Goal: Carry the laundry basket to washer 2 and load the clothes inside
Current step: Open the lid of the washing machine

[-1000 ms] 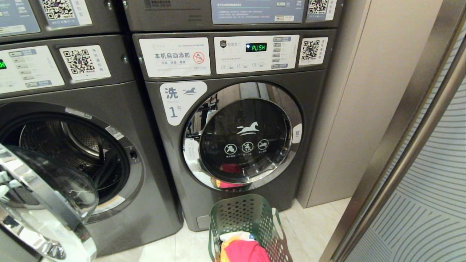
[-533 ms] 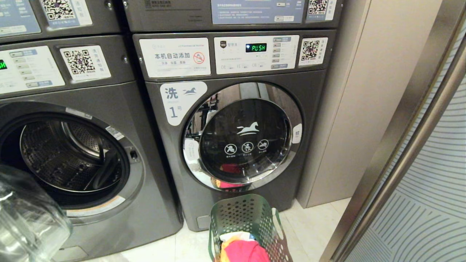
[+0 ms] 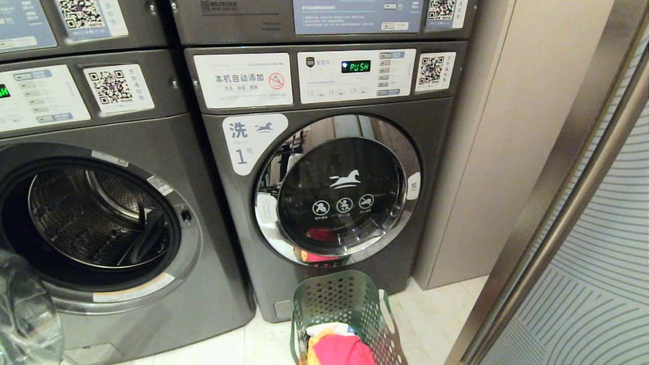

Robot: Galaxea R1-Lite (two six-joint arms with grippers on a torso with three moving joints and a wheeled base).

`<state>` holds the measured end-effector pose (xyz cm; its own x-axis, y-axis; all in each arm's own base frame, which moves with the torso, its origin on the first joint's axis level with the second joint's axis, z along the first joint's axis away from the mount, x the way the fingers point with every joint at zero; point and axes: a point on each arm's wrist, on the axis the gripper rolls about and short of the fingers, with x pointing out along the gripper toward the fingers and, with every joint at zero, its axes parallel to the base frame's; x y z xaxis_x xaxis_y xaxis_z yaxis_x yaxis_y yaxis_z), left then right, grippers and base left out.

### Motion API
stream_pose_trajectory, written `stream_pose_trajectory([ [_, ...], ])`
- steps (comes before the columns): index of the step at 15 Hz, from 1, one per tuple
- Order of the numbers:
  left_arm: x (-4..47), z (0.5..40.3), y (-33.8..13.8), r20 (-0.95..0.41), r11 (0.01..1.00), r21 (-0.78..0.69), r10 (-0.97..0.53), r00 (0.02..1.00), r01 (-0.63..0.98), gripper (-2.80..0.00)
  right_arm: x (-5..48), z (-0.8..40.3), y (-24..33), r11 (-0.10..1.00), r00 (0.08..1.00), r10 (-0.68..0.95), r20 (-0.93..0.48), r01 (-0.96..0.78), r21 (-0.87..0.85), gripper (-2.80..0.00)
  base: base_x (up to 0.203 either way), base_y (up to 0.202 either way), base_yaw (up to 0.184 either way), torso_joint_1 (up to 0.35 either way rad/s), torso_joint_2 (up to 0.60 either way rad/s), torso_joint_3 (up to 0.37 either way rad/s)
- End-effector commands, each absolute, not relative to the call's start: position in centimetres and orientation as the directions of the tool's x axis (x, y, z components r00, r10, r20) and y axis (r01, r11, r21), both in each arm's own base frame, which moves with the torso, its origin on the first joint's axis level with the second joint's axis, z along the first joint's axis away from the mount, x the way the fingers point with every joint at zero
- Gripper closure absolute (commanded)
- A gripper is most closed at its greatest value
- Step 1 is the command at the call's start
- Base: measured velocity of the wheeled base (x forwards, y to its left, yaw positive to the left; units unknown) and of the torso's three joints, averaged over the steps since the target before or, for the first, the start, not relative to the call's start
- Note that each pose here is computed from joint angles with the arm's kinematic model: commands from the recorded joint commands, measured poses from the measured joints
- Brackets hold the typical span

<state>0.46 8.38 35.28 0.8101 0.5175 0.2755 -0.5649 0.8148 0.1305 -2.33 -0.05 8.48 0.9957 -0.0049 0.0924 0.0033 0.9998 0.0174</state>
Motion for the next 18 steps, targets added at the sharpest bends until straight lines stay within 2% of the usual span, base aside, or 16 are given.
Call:
stream_pose_trajectory([
  [1,1.8,36.5,2.8,0.328,0.856,0.229,0.381,0.864,-0.464,-2.8,-2.1,7.6,0.0,1.0,0.998,-0.005,0.058,0.004,0.018,0.0,0.0,0.0,0.0,0.0,0.0,0.0],
  [5,2.6,35.2,3.4,0.311,0.921,0.27,0.192,0.931,-0.28,-2.8,-2.1,7.6,0.0,1.0,0.998,-0.005,0.058,0.004,0.018,0.0,0.0,0.0,0.0,0.0,0.0,0.0],
  [7,3.8,34.2,6.3,0.319,0.833,0.447,0.193,0.928,-0.327,-2.8,-2.1,7.6,0.0,1.0,0.998,-0.005,0.058,0.004,0.018,0.0,0.0,0.0,0.0,0.0,0.0,0.0],
  [8,5.1,33.2,8.6,0.305,0.806,0.486,0.205,0.93,-0.337,-2.8,-2.1,7.6,0.0,1.0,0.998,-0.005,0.058,0.004,0.017,0.0,0.0,0.0,0.0,0.0,0.0,0.0],
  [10,7.5,30.5,10.4,0.262,0.831,0.439,0.244,0.934,-0.341,-2.8,-2.1,7.6,0.0,1.0,0.998,-0.005,0.058,0.004,0.018,0.0,0.0,0.0,0.0,0.0,0.0,0.0],
  [12,9.2,28.5,9.3,0.189,0.892,0.351,0.229,0.955,-0.284,-2.8,-2.1,7.6,0.0,1.0,0.998,-0.005,0.058,0.004,0.018,0.0,0.0,0.0,0.0,0.0,0.0,0.0],
  [15,11.0,25.7,5.2,0.083,0.965,0.222,0.121,0.989,-0.137,-2.8,-2.1,7.6,0.0,1.0,0.998,-0.005,0.058,0.004,0.018,0.0,0.0,0.0,0.0,0.0,0.0,0.0],
  [17,9.8,22.4,1.8,0.002,0.985,0.171,0.018,1.0,-0.019,-2.8,-2.1,7.6,0.0,1.0,0.998,-0.005,0.058,0.004,0.018,0.0,0.0,0.0,0.0,0.0,0.0,0.0],
  [18,8.4,19.8,0.8,-0.05,0.986,0.162,0.031,0.998,-0.022,-2.8,-2.1,7.6,0.0,1.0,0.998,-0.005,0.058,0.004,0.018,0.0,0.0,0.0,0.0,0.0,0.0,0.0],
])
